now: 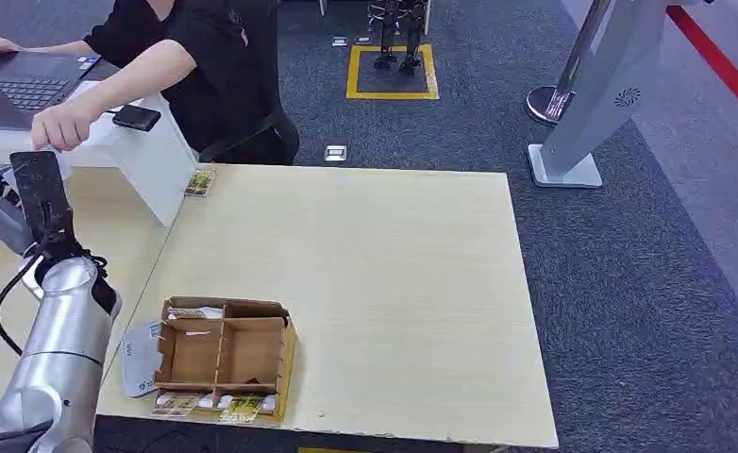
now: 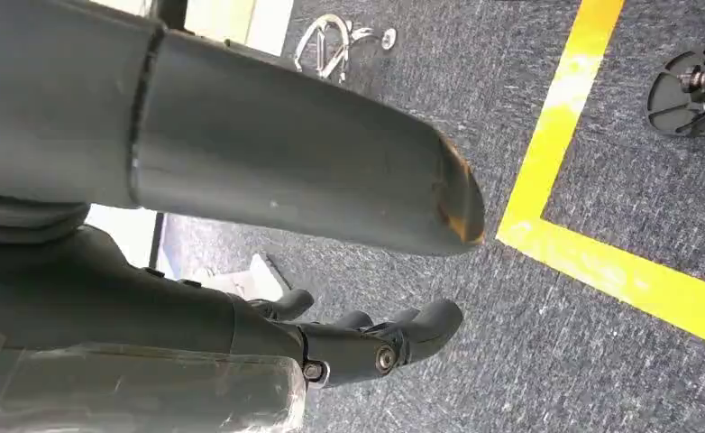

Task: Pass the card to the sensor for recognition and then transmit it.

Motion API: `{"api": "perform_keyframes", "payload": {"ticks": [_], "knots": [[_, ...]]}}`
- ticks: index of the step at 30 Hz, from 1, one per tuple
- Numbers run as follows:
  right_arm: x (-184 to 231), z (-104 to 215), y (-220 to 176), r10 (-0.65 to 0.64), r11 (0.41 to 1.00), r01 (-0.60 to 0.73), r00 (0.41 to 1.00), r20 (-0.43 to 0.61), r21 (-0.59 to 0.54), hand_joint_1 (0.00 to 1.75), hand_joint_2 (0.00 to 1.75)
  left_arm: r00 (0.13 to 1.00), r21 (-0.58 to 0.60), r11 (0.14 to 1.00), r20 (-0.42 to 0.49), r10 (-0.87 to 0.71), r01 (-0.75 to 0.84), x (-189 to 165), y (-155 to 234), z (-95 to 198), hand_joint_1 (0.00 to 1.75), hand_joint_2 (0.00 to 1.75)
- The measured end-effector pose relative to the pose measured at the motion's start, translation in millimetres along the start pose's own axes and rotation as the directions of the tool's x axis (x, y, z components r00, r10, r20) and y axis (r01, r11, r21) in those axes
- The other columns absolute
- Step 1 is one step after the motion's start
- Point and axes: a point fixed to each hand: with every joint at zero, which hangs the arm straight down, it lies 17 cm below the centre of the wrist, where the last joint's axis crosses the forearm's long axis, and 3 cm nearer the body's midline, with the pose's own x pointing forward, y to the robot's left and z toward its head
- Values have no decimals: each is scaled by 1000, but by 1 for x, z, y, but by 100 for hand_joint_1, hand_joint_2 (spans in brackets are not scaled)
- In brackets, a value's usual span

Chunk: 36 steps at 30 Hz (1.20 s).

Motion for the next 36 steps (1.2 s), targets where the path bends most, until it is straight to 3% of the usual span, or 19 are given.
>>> {"api": "perform_keyframes", "payload": {"ticks": [14,24,26,27,28,36], "knots": [[0,0,-1,6,1000,-6,1000,1,1,0,0,997,-76,994,-28,73,-75,14,-53,25,175,175],[-1,-1,-2,6,1000,-6,1000,0,-1,0,0,996,-94,992,-33,85,-88,18,-65,32,175,175],[-2,0,-1,5,1000,-5,1000,0,2,0,0,994,-94,990,-44,104,-108,18,-67,34,166,175],[-2,0,-1,5,1000,-5,1000,0,2,0,0,993,-93,989,-48,109,-113,18,-68,34,17,175],[-2,0,-1,5,1000,-5,1000,0,2,0,0,992,-94,989,-50,112,-116,18,-68,34,0,175],[-2,-1,-1,-1,1000,1,1000,0,3,0,0,987,-94,985,-73,140,-147,12,-70,41,0,175]]}}
